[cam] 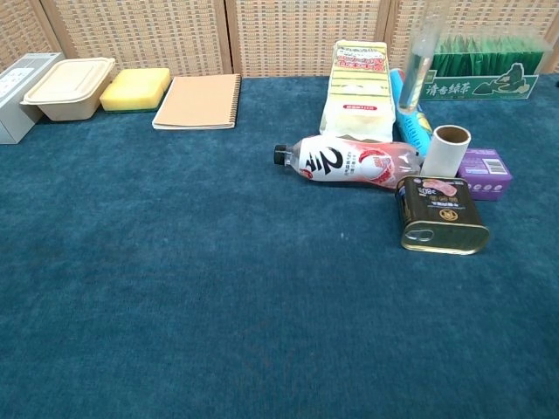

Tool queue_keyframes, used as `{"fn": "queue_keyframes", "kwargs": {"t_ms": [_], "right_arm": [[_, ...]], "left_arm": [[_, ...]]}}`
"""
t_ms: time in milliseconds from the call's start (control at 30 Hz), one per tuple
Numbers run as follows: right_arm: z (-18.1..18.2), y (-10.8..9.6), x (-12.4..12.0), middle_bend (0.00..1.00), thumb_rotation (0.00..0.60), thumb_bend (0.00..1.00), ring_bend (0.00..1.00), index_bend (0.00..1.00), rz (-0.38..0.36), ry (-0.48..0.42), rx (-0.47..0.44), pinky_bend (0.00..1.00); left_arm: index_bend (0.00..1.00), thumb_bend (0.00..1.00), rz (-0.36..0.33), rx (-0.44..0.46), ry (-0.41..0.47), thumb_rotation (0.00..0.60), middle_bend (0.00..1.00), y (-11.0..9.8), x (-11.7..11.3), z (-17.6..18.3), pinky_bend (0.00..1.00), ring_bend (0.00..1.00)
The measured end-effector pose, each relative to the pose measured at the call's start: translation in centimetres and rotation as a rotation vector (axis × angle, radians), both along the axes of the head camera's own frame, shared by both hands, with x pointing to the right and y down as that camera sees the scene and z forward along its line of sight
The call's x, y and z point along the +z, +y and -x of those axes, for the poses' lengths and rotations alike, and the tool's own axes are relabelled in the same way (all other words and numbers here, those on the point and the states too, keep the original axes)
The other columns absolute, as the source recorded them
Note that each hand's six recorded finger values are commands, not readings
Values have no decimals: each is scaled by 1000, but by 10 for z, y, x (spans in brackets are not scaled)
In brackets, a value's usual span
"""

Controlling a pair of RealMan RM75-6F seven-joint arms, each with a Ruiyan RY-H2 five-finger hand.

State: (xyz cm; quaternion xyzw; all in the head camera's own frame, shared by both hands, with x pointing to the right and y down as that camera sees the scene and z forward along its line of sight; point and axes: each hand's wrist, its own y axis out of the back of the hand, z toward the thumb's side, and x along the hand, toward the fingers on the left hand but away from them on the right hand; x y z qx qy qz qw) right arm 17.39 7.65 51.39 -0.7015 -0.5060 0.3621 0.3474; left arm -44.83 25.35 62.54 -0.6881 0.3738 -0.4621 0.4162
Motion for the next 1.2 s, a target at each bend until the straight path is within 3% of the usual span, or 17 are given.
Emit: {"fn": "queue_keyframes", "kwargs": {"t_ms": [200, 433, 667, 867, 967, 1100, 1200], "right_arm": [[-20, -2, 26, 951, 600, 424, 1000, 752, 24, 108, 36, 950], [-19, -5, 18, 958, 600, 424, 1000, 752, -10, 70, 42, 949], [-27, 25, 38, 966, 600, 426, 1000, 752, 67, 190, -56, 949], [-18, 10, 16, 966, 600, 425, 996, 752, -38, 177, -86, 950], [-16, 18, 21, 966, 600, 425, 995, 752, -59, 228, -153, 950], [-15, 43, 40, 966, 600, 423, 991, 752, 11, 248, -234, 950], [-7, 50, 37, 966, 600, 422, 990, 752, 27, 241, -297, 951]], "left_arm": [[290, 355, 4, -30, -6, 600, 136, -3, 2, 6, 240, 45], [289, 355, -12, -42, 5, 600, 136, -3, -2, 8, 242, 45], [289, 355, -8, -31, 10, 600, 136, -3, -1, 6, 243, 45], [289, 354, -15, -30, 17, 600, 136, -2, -3, 5, 243, 45], [289, 355, -12, -32, 17, 600, 136, -2, -2, 5, 243, 45], [289, 356, 0, -22, 21, 600, 136, -1, -1, 3, 243, 45], [289, 355, 0, -20, 24, 600, 136, -1, -1, 1, 244, 45]]}}
